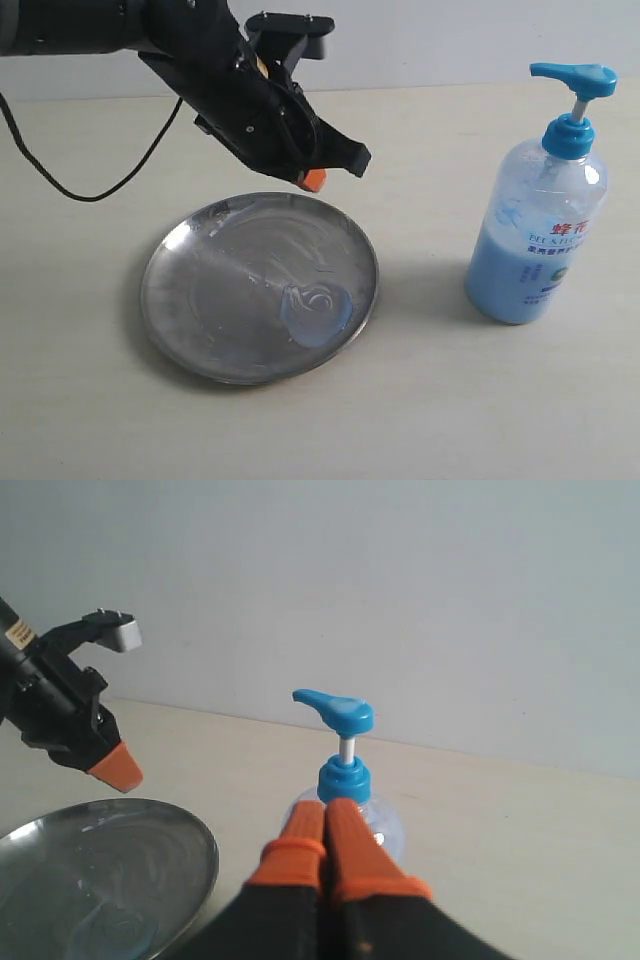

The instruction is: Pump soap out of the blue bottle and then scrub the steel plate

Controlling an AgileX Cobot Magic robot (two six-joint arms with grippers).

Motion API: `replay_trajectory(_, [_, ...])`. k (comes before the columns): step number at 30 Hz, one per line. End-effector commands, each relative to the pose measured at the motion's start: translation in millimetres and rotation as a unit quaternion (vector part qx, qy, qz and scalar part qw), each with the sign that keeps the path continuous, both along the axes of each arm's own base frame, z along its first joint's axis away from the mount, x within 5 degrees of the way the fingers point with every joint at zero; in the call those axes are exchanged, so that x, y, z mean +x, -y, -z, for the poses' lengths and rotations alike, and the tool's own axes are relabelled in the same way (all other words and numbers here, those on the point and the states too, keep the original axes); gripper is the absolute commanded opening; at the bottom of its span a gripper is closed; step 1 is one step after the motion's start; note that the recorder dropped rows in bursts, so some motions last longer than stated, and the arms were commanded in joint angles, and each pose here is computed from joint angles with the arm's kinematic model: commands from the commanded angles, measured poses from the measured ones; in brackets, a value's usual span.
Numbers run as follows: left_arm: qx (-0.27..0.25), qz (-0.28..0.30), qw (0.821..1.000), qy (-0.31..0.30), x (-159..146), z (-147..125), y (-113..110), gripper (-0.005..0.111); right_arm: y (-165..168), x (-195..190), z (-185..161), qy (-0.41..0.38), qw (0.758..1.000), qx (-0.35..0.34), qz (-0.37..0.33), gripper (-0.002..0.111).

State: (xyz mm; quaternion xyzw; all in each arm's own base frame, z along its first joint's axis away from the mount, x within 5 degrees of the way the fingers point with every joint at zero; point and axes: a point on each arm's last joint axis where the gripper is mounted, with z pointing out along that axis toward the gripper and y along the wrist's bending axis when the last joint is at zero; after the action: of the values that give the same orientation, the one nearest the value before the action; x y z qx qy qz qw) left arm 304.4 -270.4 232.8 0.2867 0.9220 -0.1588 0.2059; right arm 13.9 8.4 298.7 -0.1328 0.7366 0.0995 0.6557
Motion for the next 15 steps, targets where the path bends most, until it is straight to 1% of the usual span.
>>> replay_trajectory(1, [-0.021, -0.004, 1.0, 0.016, -5, -22, -4, 0.0, 0, 1, 0, 0.01, 1.0, -0.002, 0.003, 0.0])
replay_trajectory(6, [-0.031, -0.004, 0.999, 0.029, -11, -35, -8, 0.0, -1, 6, 5, 0.02, 1.0, 0.002, 0.005, 0.0])
replay_trajectory(15, [-0.047, -0.013, 0.997, 0.052, -32, -38, -28, 0.0, -3, 16, 14, 0.027, 1.0, 0.006, 0.008, 0.0])
